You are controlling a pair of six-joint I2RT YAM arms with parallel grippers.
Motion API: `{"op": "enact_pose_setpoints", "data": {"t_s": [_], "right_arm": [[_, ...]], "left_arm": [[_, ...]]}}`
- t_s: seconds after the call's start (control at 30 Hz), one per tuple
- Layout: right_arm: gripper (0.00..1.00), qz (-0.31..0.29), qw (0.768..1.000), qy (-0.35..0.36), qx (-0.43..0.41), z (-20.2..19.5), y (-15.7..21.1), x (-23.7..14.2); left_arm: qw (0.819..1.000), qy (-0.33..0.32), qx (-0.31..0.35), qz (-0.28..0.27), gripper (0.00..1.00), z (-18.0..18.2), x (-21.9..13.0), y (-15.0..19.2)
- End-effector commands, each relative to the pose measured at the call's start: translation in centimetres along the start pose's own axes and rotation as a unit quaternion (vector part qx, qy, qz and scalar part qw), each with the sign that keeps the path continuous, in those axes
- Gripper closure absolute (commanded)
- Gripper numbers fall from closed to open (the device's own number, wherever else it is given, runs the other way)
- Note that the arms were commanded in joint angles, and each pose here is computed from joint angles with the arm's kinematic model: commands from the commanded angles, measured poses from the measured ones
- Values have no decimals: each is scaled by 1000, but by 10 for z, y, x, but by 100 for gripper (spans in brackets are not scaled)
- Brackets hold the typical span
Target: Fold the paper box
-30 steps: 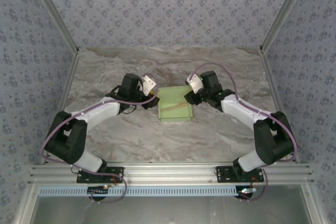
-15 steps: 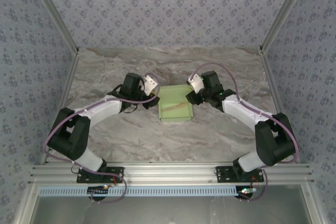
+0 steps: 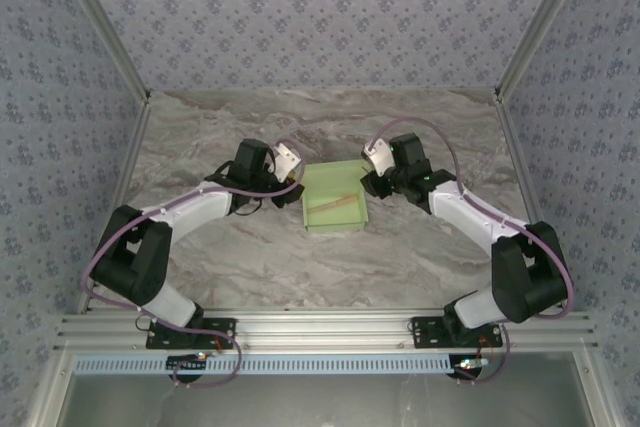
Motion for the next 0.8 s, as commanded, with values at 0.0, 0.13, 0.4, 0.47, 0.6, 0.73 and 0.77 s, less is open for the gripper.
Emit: {"op": "enact_pose_setpoints", "data": {"t_s": [0.0, 0.13, 0.4, 0.47, 0.6, 0.73, 0.77], "right_arm": [[63, -12, 1000, -8, 1, -1, -9, -7], [64, -11, 1000, -17, 3, 1, -8, -2], [72, -2, 1000, -20, 5, 2, -3, 5], [76, -1, 1000, -21, 6, 3, -2, 7], [81, -3, 1000, -21, 17, 3, -3, 8], [85, 0, 1000, -17, 26, 6, -5, 10], [85, 1, 1000, -14, 27, 7, -6, 11]], "left_arm": [[1000, 6, 10, -25, 72, -7, -8, -20], [1000, 8, 9, -26, 71, -8, -9, -21], [999, 8, 10, -32, 73, -9, -12, -24], [999, 10, 9, -34, 76, -10, -13, -25], [999, 12, 6, -38, 82, -11, -12, -26], [999, 5, -5, -42, 88, -8, -11, -26], [999, -1, -9, -44, 90, -7, -10, -26]]}}
Point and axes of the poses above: each hand's point on the last joint's axis, 136 mm out from that joint toward the fingers, its own x axis out along the fingers, its own z axis along the line the jaws close on, y = z × x, the point moved 1 cm from there along -x, back along the fingers, and after that the axes turned 14 degrees about -x, right-handed, at the moved point
